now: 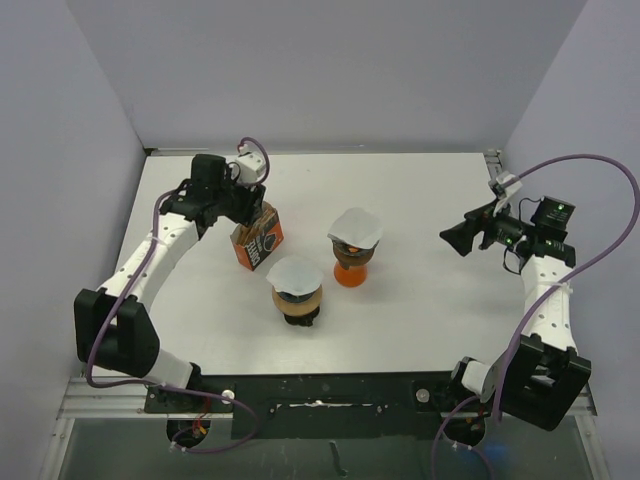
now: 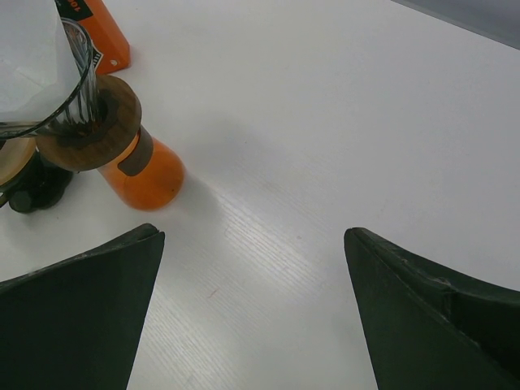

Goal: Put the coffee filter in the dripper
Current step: Reset both arms

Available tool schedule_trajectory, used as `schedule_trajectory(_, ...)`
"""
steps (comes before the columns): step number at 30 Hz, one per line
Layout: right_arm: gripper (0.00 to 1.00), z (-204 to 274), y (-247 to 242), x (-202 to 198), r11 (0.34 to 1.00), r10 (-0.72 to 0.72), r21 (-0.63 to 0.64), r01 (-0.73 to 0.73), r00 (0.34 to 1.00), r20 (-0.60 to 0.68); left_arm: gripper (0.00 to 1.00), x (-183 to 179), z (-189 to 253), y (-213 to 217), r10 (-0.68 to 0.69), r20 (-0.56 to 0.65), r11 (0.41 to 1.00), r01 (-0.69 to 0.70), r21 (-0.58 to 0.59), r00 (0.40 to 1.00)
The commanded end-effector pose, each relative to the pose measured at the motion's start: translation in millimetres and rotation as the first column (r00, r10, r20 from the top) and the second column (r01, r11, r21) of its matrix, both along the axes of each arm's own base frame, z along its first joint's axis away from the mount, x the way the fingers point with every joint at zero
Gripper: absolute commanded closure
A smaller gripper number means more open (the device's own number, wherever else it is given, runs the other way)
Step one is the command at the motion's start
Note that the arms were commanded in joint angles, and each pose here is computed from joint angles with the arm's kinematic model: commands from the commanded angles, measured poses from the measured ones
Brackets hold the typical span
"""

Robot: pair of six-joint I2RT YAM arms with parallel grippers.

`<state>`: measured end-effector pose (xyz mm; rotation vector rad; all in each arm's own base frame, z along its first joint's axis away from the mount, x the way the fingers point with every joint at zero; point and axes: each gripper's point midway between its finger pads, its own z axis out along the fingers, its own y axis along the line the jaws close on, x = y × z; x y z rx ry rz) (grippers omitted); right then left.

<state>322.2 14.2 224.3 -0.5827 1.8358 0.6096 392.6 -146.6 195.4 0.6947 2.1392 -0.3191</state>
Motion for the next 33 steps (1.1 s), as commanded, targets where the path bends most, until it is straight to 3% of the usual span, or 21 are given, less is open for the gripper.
schedule_trajectory(1,0.01,14,10,-5,0.999,0.049,-0.025,-0.047,0.996,0.081,0.57,-5,35,-3,-0.017,0.116,0.999,0.023,-0.049,0.993)
schedule_trajectory(7,0.01,25,8,5,0.997,-0.036,-0.063,0.042,0.995,0.097,0.55,6,49,18,0.102,0.157,0.986,-0.079,-0.146,0.982)
schedule_trajectory(14,0.02,41,-24,25,0.951,-0.260,-0.144,0.272,0.961,0.095,0.46,25,80,54,0.286,0.270,0.945,-0.224,-0.240,0.919)
schedule_trajectory(17,0.02,47,-43,31,0.913,-0.356,-0.182,0.365,0.931,0.079,0.37,32,91,69,0.366,0.294,0.916,-0.286,-0.282,0.883)
schedule_trajectory(24,0.02,54,-79,38,0.797,-0.568,-0.173,0.578,0.816,0.109,0.03,36,100,100,0.488,0.301,0.853,-0.374,-0.365,0.819)
schedule_trajectory(29,0.02,64,-90,36,0.748,-0.641,-0.115,0.654,0.756,0.132,0.02,24,111,112,0.521,0.348,0.831,-0.368,-0.418,0.780)
schedule_trajectory(33,0.02,67,-84,33,0.764,-0.625,-0.090,0.639,0.767,0.144,0.02,7,115,110,0.497,0.395,0.841,-0.318,-0.437,0.772)
